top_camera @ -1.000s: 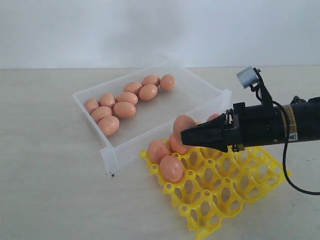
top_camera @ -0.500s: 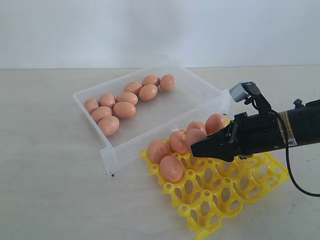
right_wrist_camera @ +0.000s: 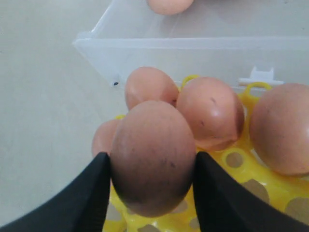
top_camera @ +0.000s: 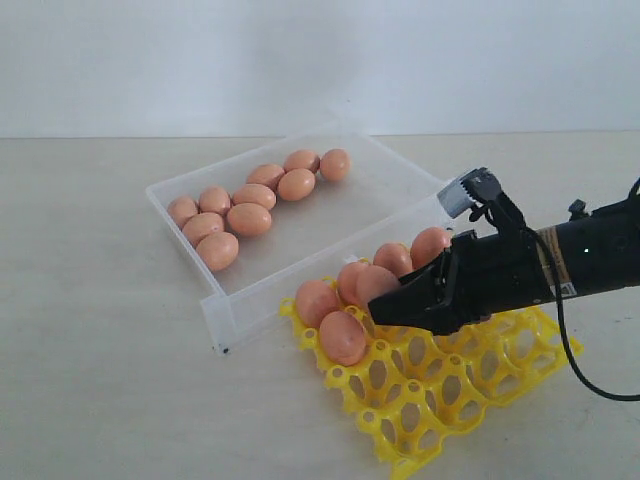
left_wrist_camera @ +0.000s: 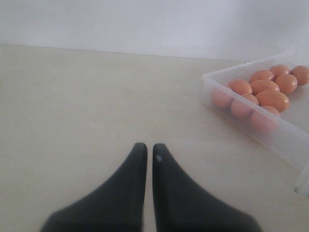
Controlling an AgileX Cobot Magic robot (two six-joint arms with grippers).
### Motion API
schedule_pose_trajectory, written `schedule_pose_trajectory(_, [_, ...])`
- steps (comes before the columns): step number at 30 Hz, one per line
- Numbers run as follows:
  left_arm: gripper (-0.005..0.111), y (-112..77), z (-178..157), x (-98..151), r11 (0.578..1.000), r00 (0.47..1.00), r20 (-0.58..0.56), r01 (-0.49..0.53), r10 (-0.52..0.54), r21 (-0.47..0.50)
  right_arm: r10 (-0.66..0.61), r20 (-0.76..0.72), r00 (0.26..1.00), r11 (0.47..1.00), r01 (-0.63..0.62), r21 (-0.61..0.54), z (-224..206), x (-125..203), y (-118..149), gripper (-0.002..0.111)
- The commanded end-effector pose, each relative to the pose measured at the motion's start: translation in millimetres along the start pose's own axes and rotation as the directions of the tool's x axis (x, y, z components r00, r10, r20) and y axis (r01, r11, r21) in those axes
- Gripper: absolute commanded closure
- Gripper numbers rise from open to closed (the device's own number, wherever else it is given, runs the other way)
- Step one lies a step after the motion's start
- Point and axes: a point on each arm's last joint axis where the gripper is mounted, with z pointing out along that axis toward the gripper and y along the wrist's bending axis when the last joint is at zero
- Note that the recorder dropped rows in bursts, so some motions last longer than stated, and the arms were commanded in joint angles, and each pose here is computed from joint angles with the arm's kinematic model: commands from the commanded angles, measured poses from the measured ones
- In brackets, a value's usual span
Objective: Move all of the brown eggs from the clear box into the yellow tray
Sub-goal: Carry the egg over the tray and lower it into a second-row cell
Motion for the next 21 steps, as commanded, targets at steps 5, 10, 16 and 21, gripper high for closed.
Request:
schedule_pose_trajectory(5, [0.103, 0.1, 0.0, 0.3, 1.0, 1.0, 0.005, 0.004, -0.004, -0.002, -0.024, -0.021, 0.999, 0.998, 0.025, 0.056, 3.4, 0.8, -2.8, 0.109])
schedule_pose_trajectory(10, [0.103, 0.1, 0.0, 0.3, 1.0, 1.0, 0.005, 0.004, -0.004, -0.002, -0.011, -0.008, 1.0, 0.998, 0.011, 0.056, 3.4, -0.3, -2.7, 0.107])
schedule_pose_trajectory(16, [0.103, 0.1, 0.0, 0.3, 1.0, 1.0, 0.005, 0.004, -0.004, -0.002, -0.012, 0.004, 1.0, 0.999, 0.011, 0.032, 3.5, -1.4, -0.5, 0.073])
schedule_pose_trajectory(21, [0.103, 0.1, 0.0, 0.3, 1.0, 1.0, 0.005, 0.004, -0.004, -0.002, -0.007, 0.004, 1.0, 0.999, 0.007, 0.032, 3.5, -1.4, -0.5, 0.067])
